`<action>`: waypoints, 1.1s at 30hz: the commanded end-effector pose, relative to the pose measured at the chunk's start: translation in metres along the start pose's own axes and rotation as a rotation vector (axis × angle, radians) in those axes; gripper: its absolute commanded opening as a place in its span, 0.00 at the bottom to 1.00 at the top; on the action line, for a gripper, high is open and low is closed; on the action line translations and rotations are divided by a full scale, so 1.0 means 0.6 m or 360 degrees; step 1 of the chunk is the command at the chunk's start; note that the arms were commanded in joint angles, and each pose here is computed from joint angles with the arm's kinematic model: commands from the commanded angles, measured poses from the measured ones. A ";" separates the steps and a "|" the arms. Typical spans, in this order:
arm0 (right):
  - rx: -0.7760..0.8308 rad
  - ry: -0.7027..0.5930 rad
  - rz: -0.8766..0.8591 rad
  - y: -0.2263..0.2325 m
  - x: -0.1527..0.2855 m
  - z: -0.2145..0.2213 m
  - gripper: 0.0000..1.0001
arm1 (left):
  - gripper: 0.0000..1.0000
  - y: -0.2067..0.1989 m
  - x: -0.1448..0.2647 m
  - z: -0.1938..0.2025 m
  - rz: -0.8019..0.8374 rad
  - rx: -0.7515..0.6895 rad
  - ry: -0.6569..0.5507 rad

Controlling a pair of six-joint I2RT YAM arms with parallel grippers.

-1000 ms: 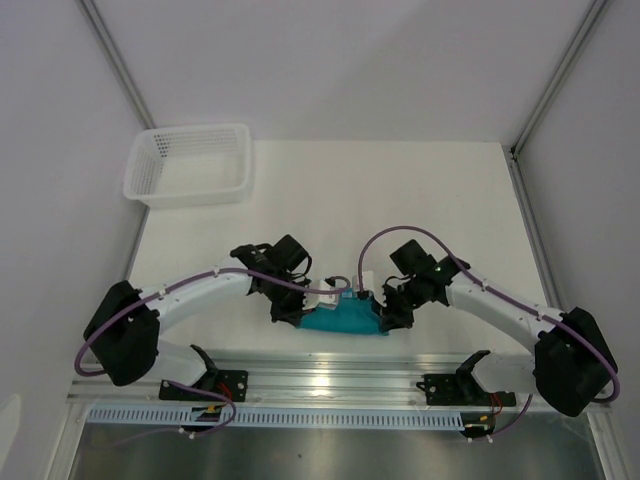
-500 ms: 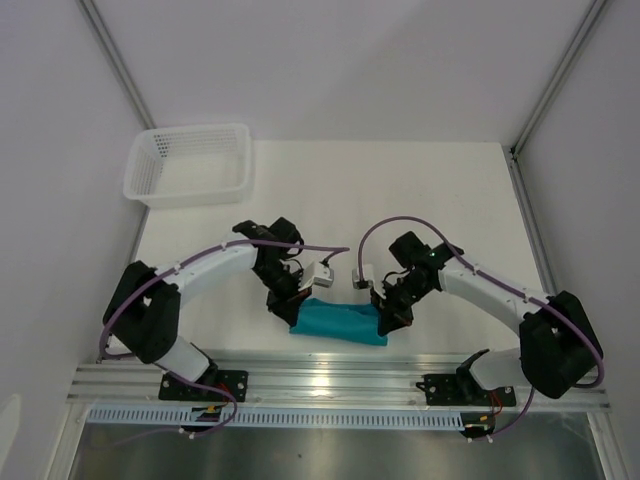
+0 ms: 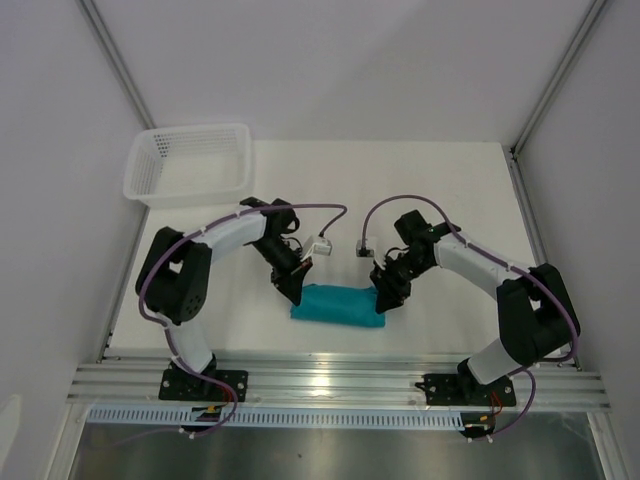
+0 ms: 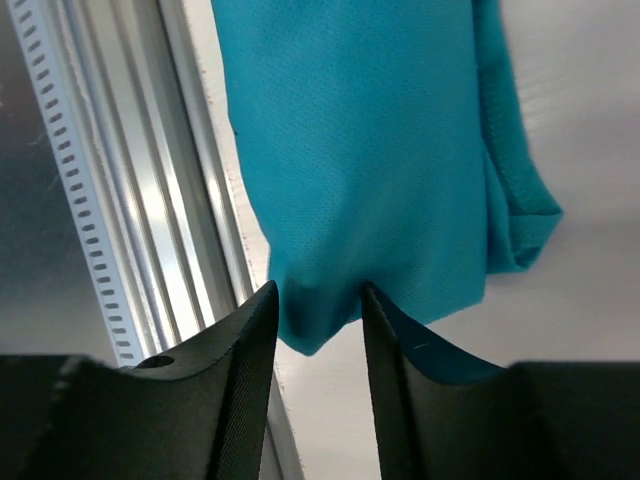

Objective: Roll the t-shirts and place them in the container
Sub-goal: Roll the tshirt

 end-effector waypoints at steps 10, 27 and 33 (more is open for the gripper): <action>0.0165 -0.0128 0.0372 -0.020 0.056 -0.050 0.99 | 0.01 0.042 0.022 -0.029 0.0116 0.0094 -0.0092; 0.0277 0.0218 0.0443 -0.034 -0.029 -0.035 1.00 | 0.01 0.049 0.021 -0.027 0.0107 0.0182 -0.0106; 0.0282 0.0217 0.0267 -0.022 -0.043 -0.023 0.56 | 0.01 0.051 0.020 -0.022 0.0112 0.0218 -0.0093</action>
Point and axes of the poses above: each gripper's point midway between its finger pads, its own x axis back along the fingers, its own y axis along the line the jaws close on, z = x × y, the point moved 8 cm from there along x, back along the fingers, and after that the axes turned 12 degrees about x, right-handed, at the moved point
